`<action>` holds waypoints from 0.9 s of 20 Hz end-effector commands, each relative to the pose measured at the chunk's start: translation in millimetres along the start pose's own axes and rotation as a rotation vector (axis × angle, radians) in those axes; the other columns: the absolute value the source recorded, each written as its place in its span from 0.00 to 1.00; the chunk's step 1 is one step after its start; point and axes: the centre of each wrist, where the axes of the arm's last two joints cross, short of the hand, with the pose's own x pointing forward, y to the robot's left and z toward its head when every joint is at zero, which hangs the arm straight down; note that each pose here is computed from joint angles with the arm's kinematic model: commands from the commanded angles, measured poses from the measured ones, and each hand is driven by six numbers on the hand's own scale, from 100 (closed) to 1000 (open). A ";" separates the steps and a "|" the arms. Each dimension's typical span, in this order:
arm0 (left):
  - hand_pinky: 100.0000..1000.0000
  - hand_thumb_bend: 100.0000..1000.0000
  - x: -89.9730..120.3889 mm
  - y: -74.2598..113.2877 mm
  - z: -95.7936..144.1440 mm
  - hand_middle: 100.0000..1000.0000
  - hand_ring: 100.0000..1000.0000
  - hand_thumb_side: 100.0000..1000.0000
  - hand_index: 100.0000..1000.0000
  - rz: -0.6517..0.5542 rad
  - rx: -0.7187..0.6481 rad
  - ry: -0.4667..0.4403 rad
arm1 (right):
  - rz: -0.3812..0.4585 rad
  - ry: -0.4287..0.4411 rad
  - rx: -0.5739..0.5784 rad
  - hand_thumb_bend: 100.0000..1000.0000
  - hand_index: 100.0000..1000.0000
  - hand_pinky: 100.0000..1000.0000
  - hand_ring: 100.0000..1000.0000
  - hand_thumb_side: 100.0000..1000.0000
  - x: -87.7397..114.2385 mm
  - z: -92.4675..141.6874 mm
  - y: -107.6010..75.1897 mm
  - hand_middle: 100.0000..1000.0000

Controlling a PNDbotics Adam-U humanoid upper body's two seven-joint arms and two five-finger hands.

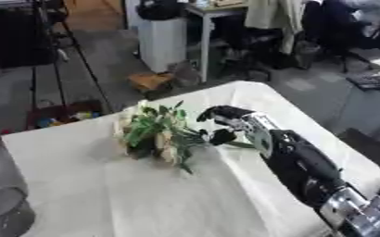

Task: Arrange flowers into the vase.

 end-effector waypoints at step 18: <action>0.71 1.00 5.2 4.9 -1.6 0.64 0.65 0.77 0.72 -0.020 -0.009 -0.018 | 0.042 0.105 0.089 0.06 0.90 0.84 0.91 0.50 -29.5 14.5 8.0 0.87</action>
